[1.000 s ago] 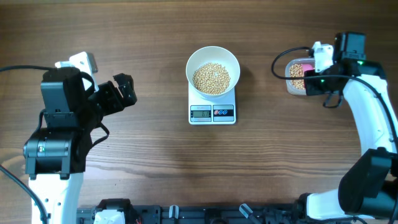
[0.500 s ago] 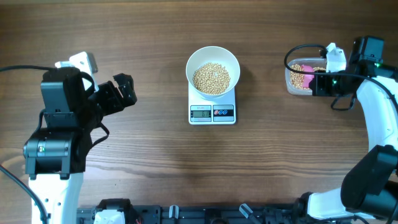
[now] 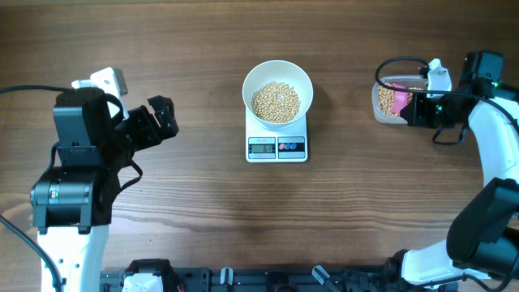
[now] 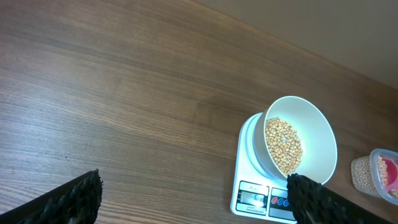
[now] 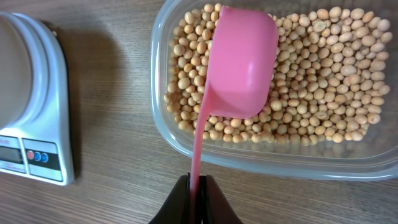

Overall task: Scoop item into bowl and weigh 150g on scale
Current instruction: 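Drag the scoop through the soybeans and lift it filled, then carry the filled scoop left over the white bowl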

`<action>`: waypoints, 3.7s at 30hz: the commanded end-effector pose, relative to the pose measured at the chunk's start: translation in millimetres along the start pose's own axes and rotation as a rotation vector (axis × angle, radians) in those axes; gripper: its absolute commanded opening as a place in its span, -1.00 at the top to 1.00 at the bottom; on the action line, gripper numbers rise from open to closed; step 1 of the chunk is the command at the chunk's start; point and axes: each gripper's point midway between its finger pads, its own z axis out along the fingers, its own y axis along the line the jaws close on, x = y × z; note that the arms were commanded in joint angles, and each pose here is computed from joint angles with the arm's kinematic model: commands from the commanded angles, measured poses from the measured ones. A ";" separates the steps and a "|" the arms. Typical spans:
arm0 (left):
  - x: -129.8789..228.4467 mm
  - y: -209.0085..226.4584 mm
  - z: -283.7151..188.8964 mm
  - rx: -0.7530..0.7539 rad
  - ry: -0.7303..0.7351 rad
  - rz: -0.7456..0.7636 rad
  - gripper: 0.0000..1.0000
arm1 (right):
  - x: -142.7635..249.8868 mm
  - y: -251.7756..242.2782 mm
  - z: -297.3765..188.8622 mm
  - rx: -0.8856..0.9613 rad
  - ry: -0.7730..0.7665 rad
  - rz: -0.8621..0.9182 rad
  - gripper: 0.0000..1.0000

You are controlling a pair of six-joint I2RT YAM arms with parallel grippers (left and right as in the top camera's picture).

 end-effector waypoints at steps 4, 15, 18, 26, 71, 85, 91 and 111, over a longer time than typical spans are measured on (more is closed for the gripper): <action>-7.0 0.7 -3.3 -0.008 -0.019 0.010 -1.00 | 1.3 4.7 4.8 -0.109 -0.006 0.058 0.91; -7.0 0.6 -3.3 -0.008 -0.019 0.011 -1.00 | 2.9 -25.6 -7.7 -0.098 -0.042 0.247 0.91; -7.0 0.7 -3.3 -0.008 -0.019 0.010 -1.00 | -1.4 -18.3 -11.8 -0.174 -0.068 0.261 0.92; -7.0 0.6 -3.3 -0.008 -0.019 0.011 -1.00 | -4.7 -12.7 -14.6 -0.231 -0.084 0.284 0.91; -7.1 0.7 -3.3 -0.008 -0.019 0.011 -1.00 | -1.1 -48.6 -51.9 -0.500 -0.221 0.542 0.91; -6.9 0.6 -3.3 -0.008 -0.019 0.011 -1.00 | -6.7 -34.3 -61.6 -0.604 -0.241 0.555 0.91; -7.0 0.7 -3.3 -0.008 -0.019 0.010 -1.00 | -13.0 -19.5 -73.4 -0.716 -0.264 0.565 0.91; -6.9 0.6 -3.3 -0.008 -0.019 0.011 -1.00 | -47.4 130.9 -61.7 -0.800 -0.107 0.272 0.92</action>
